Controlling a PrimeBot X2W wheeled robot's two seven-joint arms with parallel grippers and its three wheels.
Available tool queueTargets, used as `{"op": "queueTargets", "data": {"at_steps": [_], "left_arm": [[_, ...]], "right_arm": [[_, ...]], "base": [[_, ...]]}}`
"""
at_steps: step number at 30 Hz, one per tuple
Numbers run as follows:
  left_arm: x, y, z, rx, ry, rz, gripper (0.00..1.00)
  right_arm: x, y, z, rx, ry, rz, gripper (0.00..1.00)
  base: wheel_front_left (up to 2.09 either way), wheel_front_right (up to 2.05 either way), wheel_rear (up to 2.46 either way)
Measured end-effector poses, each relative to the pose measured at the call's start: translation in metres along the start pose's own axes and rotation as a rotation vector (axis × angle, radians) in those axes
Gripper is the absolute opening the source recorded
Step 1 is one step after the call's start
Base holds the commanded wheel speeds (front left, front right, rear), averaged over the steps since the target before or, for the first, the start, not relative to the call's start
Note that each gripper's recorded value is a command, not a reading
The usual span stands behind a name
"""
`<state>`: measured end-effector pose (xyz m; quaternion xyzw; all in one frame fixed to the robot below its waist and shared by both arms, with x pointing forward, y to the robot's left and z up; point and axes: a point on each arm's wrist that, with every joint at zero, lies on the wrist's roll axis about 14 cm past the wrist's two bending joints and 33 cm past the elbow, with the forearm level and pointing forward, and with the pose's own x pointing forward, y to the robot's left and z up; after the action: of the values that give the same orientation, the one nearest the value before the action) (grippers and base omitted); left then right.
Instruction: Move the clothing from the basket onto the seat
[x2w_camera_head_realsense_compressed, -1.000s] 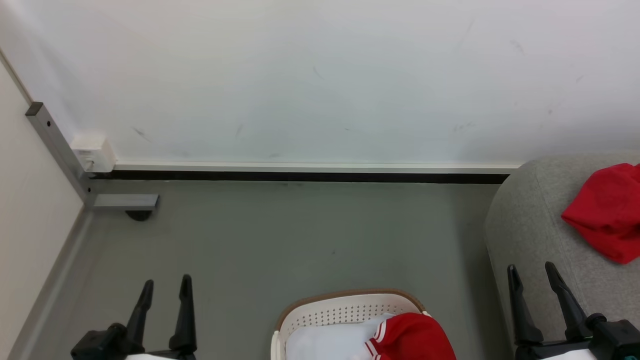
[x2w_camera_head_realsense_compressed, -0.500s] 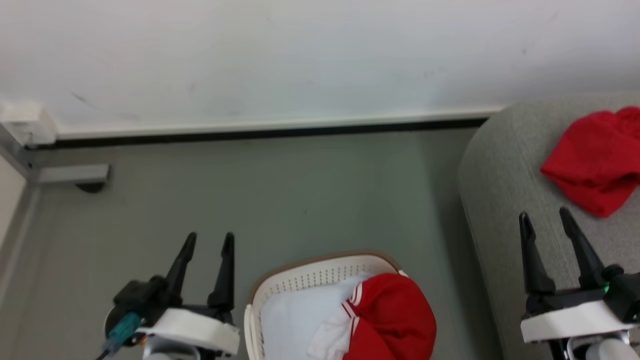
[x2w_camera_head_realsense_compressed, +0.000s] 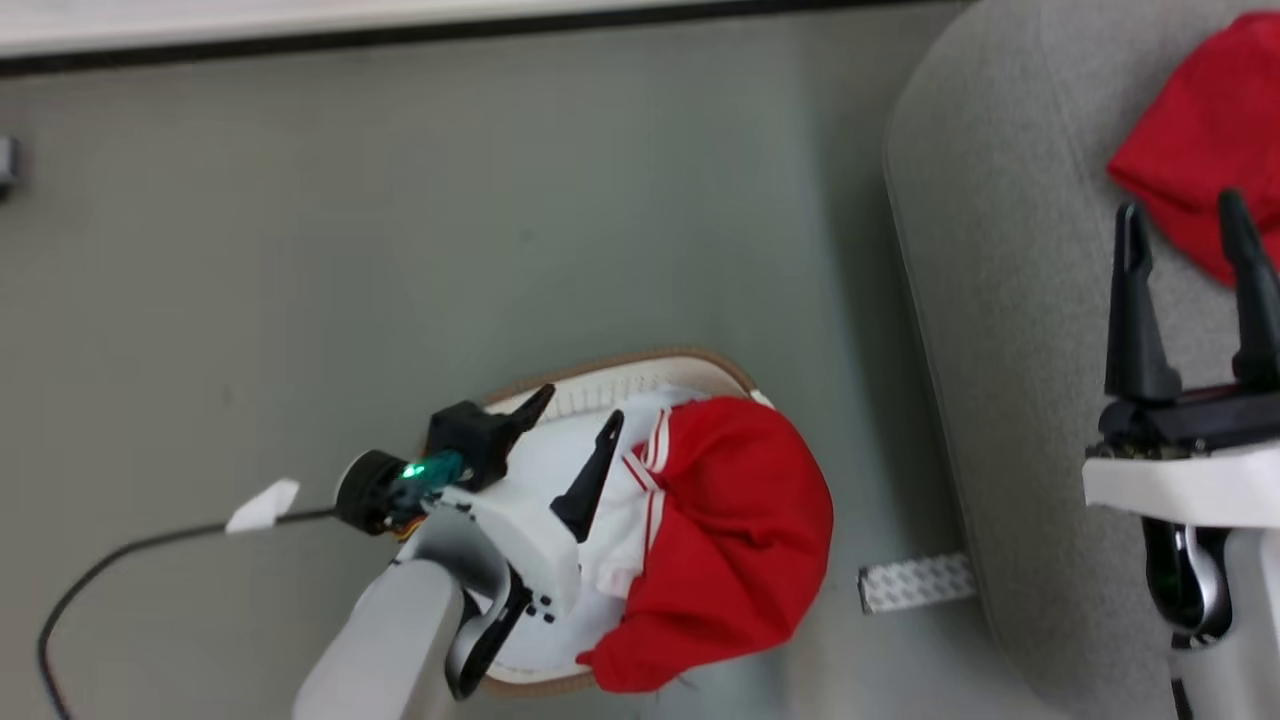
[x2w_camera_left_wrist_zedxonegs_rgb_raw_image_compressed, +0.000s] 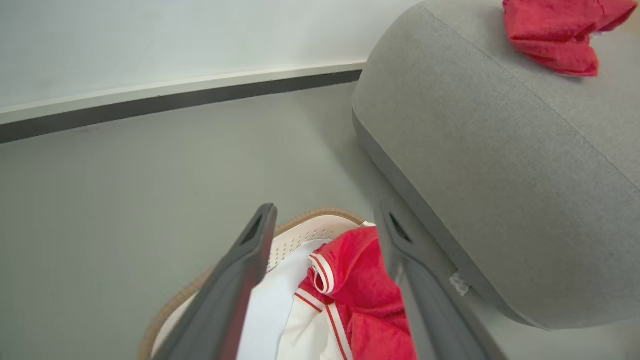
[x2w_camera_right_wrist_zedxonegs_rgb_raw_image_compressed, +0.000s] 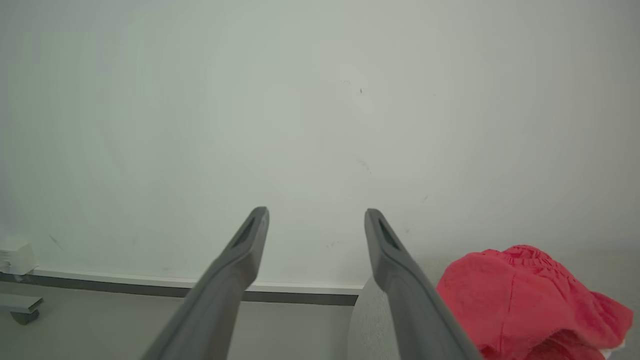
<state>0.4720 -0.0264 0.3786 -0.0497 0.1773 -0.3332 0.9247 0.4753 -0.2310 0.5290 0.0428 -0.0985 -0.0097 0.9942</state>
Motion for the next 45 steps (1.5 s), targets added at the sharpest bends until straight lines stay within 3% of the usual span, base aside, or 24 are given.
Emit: {"op": "queueTargets", "data": {"at_steps": [9, 12, 18, 25, 40, 41, 42, 43, 45], "left_arm": [[0.039, -0.024, -0.105, -0.053, 0.347, -0.179, 1.0], [0.049, -0.024, -0.13, -0.03, 0.421, -0.217, 1.0], [0.057, -0.035, -0.185, -0.098, 0.59, -0.265, 1.0], [0.07, -0.036, -0.226, -0.206, 0.728, -0.263, 1.0], [0.046, -0.073, -0.276, -0.14, 1.022, -0.449, 1.0], [0.045, -0.074, -0.276, -0.141, 1.024, -0.458, 0.69], [0.044, -0.075, -0.276, -0.146, 1.025, -0.468, 0.09], [0.043, -0.077, -0.275, -0.145, 1.023, -0.479, 0.0], [0.043, -0.079, -0.272, -0.144, 1.014, -0.497, 0.0]], "right_arm": [[0.027, -0.012, -0.03, -0.031, 0.026, -0.026, 1.0], [0.032, -0.02, -0.036, -0.048, 0.03, -0.041, 1.0], [0.034, -0.034, -0.052, -0.079, 0.06, -0.064, 1.0], [0.032, -0.048, -0.062, -0.097, 0.081, -0.094, 1.0], [0.023, -0.062, -0.083, -0.107, 0.141, -0.129, 1.0], [0.023, -0.063, -0.083, -0.107, 0.142, -0.13, 1.0], [0.023, -0.063, -0.084, -0.108, 0.143, -0.131, 1.0], [0.023, -0.063, -0.084, -0.108, 0.143, -0.131, 1.0], [0.023, -0.064, -0.084, -0.108, 0.143, -0.133, 1.0]], "base": [[0.0, 0.0, 0.0], [0.0, 0.0, 0.0], [0.0, 0.0, 0.0], [0.0, 0.0, 0.0], [0.0, 0.0, 0.0], [0.0, 0.0, 0.0], [0.0, 0.0, 0.0], [0.0, 0.0, 0.0], [0.0, 0.0, 0.0]]}}
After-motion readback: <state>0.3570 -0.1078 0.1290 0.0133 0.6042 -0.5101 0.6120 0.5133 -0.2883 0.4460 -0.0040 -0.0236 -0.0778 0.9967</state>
